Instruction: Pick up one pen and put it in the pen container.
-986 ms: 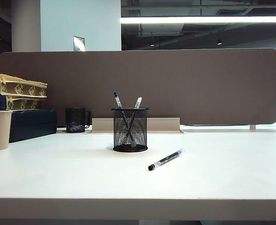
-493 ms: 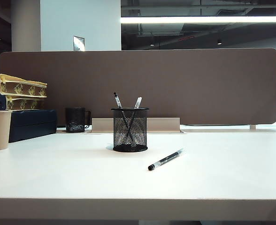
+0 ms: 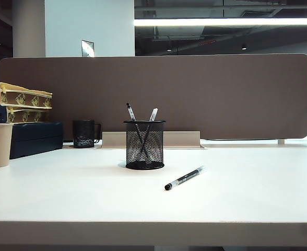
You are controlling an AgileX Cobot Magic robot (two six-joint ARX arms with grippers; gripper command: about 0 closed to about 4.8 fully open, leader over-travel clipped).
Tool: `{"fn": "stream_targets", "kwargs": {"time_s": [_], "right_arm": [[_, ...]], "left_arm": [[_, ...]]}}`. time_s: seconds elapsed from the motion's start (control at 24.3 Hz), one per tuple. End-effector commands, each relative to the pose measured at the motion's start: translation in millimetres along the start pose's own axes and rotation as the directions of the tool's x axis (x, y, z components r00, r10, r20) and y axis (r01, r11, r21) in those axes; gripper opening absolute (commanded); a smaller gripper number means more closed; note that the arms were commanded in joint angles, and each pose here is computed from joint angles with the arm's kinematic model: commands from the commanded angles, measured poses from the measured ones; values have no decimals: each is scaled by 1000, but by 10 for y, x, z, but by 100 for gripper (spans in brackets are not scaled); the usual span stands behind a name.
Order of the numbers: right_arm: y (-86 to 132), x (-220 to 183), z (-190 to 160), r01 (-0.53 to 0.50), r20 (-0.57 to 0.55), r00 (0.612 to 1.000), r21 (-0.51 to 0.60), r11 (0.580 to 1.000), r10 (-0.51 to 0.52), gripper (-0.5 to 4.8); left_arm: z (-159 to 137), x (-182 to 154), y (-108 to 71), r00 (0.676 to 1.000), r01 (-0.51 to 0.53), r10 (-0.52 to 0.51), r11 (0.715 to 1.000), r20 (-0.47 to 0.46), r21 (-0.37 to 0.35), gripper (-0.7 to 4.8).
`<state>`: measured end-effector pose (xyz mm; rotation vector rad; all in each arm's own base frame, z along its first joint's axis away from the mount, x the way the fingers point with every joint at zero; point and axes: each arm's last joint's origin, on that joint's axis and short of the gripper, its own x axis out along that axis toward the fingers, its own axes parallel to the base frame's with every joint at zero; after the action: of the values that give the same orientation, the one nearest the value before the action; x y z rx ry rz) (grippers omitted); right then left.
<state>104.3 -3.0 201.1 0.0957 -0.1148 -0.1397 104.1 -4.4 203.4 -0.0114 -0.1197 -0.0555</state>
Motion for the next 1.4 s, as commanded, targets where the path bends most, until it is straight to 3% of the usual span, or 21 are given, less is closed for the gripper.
{"fn": "stream_targets", "kwargs": {"time_s": [0.04,0.21,0.37,0.66,0.82,0.9,1.11,1.36,1.4], "right_arm": [[23,67,96,-10,22,1000,7,1000,9,-1],[83,241,215,-72,-15,997,3,997,72,1],[134,359,276,-155,-60,986,4,988,155,56],[191,447,307,-285,-66,956,17,958,285,60],[200,445,295,-308,-80,945,104,946,317,83],[204,471,280,-298,-93,944,174,939,316,148],[237,545,220,-342,-153,911,241,908,383,150],[352,638,136,-437,-203,844,273,857,496,149],[372,649,121,-451,-207,830,301,841,519,149]], "left_arm": [[102,75,-6,1000,22,-22,1000,16,-5,86],[181,277,-22,996,82,-83,996,-40,-30,86],[227,407,-41,985,150,-153,988,-84,-42,89],[283,520,-63,966,229,-234,972,-109,-59,89],[234,520,-68,956,238,-250,967,-156,-89,89],[212,542,-72,951,237,-258,962,-169,-132,89],[152,597,-146,931,265,-300,947,-209,-182,89],[77,693,-340,856,391,-450,885,-254,-252,89],[76,699,-370,830,444,-503,857,-242,-261,89]]}}
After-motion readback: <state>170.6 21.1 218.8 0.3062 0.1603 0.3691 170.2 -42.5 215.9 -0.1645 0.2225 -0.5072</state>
